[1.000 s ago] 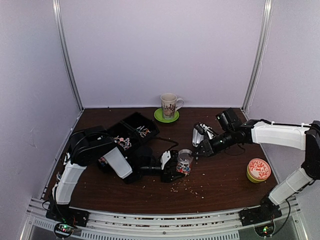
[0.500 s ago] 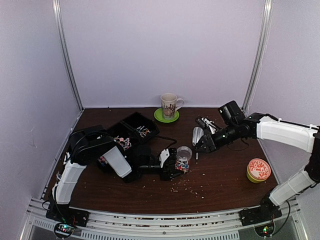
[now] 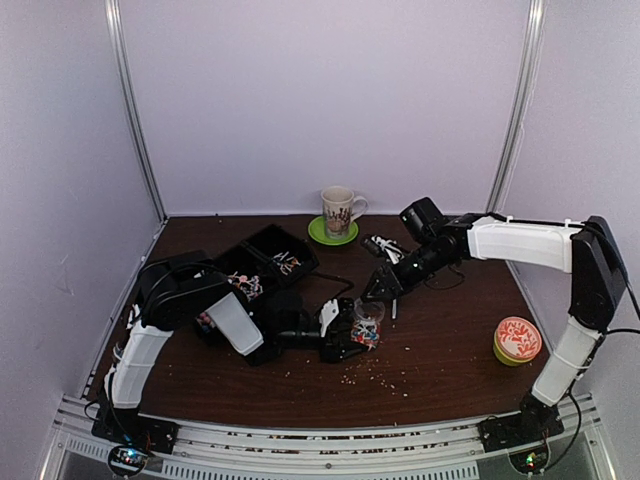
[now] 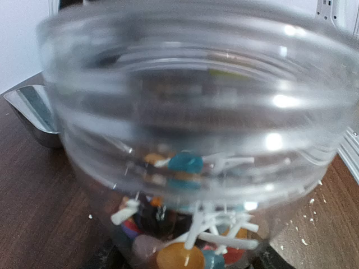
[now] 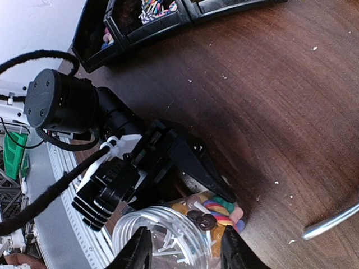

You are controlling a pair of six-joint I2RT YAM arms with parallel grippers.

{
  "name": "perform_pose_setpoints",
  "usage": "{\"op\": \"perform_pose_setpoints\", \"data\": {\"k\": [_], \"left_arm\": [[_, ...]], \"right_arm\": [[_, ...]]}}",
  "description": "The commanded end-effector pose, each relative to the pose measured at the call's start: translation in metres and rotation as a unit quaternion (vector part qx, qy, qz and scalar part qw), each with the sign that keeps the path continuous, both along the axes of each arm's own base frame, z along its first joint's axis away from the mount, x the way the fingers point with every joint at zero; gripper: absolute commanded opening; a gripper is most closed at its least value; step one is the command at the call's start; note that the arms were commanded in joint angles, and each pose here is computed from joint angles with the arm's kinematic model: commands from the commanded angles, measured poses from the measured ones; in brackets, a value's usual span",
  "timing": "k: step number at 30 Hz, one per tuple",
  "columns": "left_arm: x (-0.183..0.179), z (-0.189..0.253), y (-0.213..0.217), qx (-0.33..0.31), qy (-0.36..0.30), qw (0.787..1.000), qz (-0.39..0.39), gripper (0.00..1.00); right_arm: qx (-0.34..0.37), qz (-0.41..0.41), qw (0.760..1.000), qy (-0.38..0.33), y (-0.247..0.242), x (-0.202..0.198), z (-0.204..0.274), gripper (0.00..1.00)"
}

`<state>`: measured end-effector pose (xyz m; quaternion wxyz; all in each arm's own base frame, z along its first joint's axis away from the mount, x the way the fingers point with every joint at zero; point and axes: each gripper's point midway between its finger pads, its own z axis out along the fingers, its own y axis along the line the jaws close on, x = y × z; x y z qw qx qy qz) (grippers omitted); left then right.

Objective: Pack the candies
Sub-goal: Screw the box lid onto the packing bottle.

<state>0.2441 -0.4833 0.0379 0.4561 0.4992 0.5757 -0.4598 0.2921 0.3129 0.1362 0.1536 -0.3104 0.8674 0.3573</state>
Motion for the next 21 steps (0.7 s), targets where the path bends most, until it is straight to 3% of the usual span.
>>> {"op": "perform_pose_setpoints", "data": {"k": [1, 7, 21], "left_arm": [[0.0, 0.003, -0.002, -0.018, -0.004, 1.0, -0.009, 0.32], [0.001, 0.002, -0.002, -0.015, -0.001, 1.0, -0.006, 0.32], [0.021, -0.007, 0.005, 0.005, -0.003, 0.998, 0.061, 0.28]], "right_arm": [[0.0, 0.028, 1.0, 0.004, 0.008, -0.011, -0.004, 0.4], [0.006, 0.034, 0.999, 0.029, 0.008, -0.021, -0.015, 0.15], [0.005, -0.006, 0.998, 0.07, -0.022, -0.053, -0.033, 0.15]]}}
